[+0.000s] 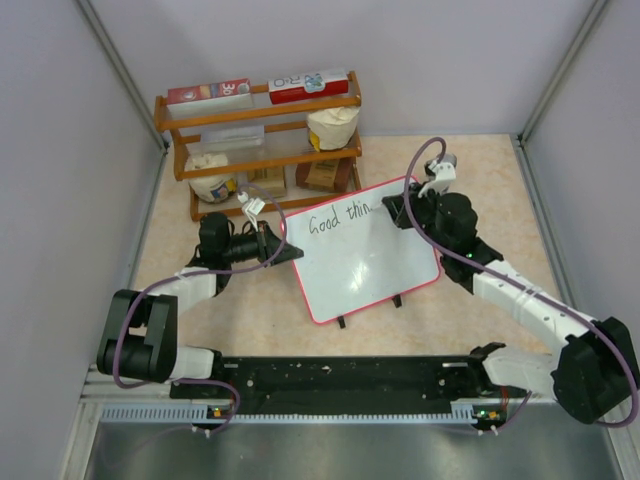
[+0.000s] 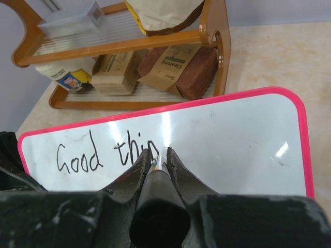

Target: Write a sentence on the whiteboard

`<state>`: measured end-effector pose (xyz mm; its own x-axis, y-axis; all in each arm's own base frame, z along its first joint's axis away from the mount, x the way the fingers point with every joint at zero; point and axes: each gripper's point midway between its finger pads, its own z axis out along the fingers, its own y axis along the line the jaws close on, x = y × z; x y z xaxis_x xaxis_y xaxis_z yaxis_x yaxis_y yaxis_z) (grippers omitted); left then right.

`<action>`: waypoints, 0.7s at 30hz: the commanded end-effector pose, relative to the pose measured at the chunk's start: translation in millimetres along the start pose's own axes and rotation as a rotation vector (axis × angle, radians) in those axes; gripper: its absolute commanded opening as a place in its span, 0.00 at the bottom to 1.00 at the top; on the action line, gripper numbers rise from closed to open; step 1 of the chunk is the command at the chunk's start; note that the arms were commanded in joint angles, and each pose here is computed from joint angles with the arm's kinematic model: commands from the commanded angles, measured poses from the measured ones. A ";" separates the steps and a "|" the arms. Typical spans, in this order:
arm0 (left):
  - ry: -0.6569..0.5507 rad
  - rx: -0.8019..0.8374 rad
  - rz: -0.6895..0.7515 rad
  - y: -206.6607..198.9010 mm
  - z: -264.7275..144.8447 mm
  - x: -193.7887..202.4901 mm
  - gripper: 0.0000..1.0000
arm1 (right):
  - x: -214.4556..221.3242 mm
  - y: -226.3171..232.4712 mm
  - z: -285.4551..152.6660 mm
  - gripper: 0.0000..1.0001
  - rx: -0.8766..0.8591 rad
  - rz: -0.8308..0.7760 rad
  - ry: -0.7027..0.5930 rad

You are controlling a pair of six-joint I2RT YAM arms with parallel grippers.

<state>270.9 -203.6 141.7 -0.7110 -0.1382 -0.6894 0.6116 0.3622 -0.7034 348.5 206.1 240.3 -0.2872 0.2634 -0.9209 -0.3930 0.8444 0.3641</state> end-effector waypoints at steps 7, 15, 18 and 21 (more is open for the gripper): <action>0.097 -0.019 0.113 14.9 1.6 43.0 0.00 | -53.0 3.2 -3.5 0.00 0.008 0.017 -0.134; 0.098 -0.018 0.114 14.5 1.8 43.3 0.00 | -50.8 0.1 5.3 0.00 0.010 0.019 -0.125; 0.098 -0.018 0.115 14.4 1.9 42.7 0.00 | -52.6 0.0 6.6 0.00 0.008 0.022 -0.127; 0.098 -0.018 0.114 14.5 1.8 43.2 0.00 | -49.5 -0.7 10.4 0.00 0.010 0.020 -0.117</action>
<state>270.3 -204.4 142.9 -0.7066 -0.1359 -0.6944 0.6178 0.3600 -0.6991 359.8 196.5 252.1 -0.2603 0.2908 -0.9207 -0.3617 0.8548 0.3722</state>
